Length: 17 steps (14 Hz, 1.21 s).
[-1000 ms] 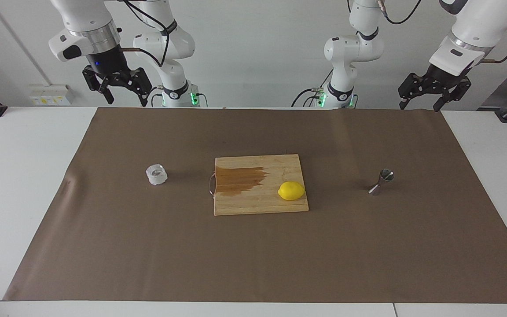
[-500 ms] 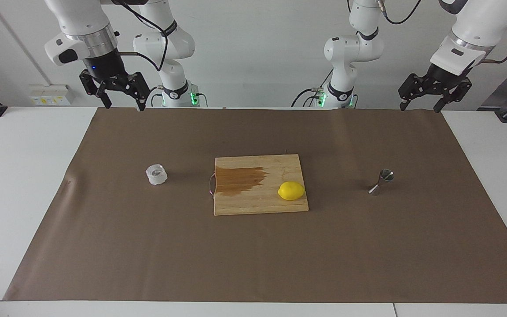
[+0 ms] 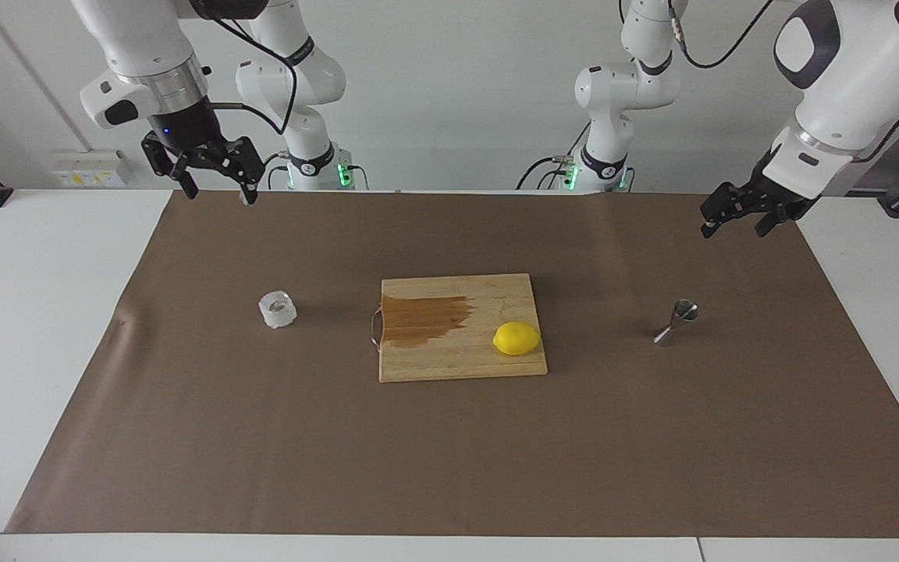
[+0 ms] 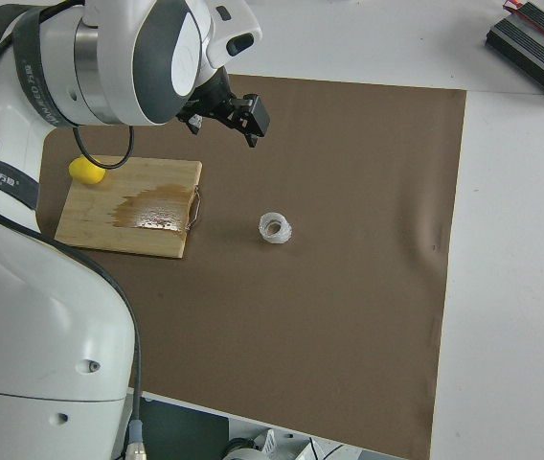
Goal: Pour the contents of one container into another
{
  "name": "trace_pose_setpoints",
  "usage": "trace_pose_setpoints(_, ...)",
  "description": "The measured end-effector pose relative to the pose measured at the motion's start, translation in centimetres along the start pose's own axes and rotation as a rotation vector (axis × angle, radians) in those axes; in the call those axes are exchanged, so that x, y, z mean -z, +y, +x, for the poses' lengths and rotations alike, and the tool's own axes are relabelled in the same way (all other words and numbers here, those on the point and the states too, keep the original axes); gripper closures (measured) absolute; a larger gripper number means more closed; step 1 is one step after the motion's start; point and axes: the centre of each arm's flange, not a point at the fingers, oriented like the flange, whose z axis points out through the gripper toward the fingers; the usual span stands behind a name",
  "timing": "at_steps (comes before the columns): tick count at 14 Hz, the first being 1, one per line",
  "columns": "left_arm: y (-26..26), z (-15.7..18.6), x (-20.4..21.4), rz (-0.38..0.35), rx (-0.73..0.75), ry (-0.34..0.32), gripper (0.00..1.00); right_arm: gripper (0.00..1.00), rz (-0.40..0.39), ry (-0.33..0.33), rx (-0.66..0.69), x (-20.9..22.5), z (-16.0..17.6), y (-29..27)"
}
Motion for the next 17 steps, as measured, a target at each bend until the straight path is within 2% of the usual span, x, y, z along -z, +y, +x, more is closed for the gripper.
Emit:
trace_pose_setpoints(3,-2.7,3.9,-3.5,-0.125,0.382,-0.033,0.0,0.0,-0.002,-0.011,0.0,-0.5,0.1,0.0)
trace_pose_setpoints(6,-6.7,4.9,-6.7,-0.289,0.728,-0.137,0.0,0.0,-0.003,-0.013,0.001,-0.6,0.0,0.0)
trace_pose_setpoints(9,-10.5,3.6,-10.2,-0.471,1.006,-0.225,0.0,0.0,-0.005,-0.025,0.016,-1.0,0.0,0.0)
trace_pose_setpoints(13,-14.7,0.8,-15.5,-0.706,1.364,-0.401,0.0,0.0,-0.005,-0.026,0.017,-1.1,-0.1,0.1)
trace_pose_setpoints(15,-17.7,0.0,-18.3,-0.847,1.547,-0.473,0.0,0.0,-0.005,-0.027,0.017,-1.1,-0.1,0.1)
trace_pose_setpoints(17,-19.2,-0.9,-20.9,-0.917,1.668,-0.5,0.0,0.0,-0.005,-0.027,0.018,-1.1,-0.2,0.0)
